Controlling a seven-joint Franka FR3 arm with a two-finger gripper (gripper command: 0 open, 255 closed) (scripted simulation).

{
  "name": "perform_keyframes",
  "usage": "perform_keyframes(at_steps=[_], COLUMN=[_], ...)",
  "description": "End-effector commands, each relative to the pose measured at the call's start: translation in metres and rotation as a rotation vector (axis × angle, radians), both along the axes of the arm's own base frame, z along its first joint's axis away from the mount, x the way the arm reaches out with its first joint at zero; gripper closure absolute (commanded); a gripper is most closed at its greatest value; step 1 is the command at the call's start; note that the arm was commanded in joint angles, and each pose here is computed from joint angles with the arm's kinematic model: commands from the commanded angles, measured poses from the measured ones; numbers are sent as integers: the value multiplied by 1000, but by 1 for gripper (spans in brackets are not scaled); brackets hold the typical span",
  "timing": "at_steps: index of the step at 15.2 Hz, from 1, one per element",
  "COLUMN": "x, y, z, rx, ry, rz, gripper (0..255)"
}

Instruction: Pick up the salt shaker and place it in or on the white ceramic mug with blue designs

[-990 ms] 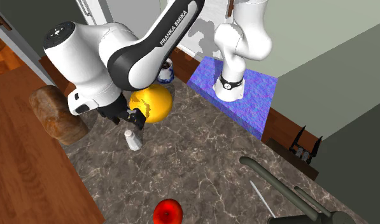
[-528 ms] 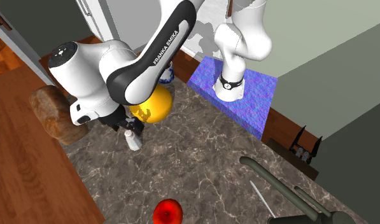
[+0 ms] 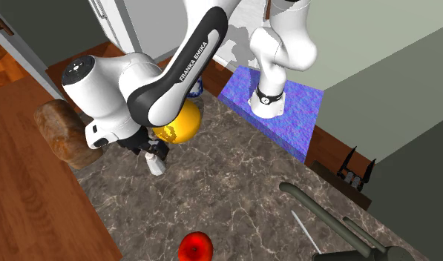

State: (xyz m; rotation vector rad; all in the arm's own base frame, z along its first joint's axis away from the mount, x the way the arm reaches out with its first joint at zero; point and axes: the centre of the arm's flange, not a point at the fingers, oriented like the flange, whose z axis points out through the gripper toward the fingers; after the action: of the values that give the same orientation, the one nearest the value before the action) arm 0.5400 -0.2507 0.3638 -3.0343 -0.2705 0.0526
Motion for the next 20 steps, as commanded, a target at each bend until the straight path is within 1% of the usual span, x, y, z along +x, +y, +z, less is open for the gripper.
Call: perform_keyframes(at_steps=[1, 2, 11, 20], x=[0, 0, 0, 0], y=[0, 0, 0, 0], z=[0, 0, 0, 47], rx=[0, 0, 0, 0], ry=[0, 0, 0, 0], rz=[0, 0, 0, 0], gripper=[0, 255, 255, 255])
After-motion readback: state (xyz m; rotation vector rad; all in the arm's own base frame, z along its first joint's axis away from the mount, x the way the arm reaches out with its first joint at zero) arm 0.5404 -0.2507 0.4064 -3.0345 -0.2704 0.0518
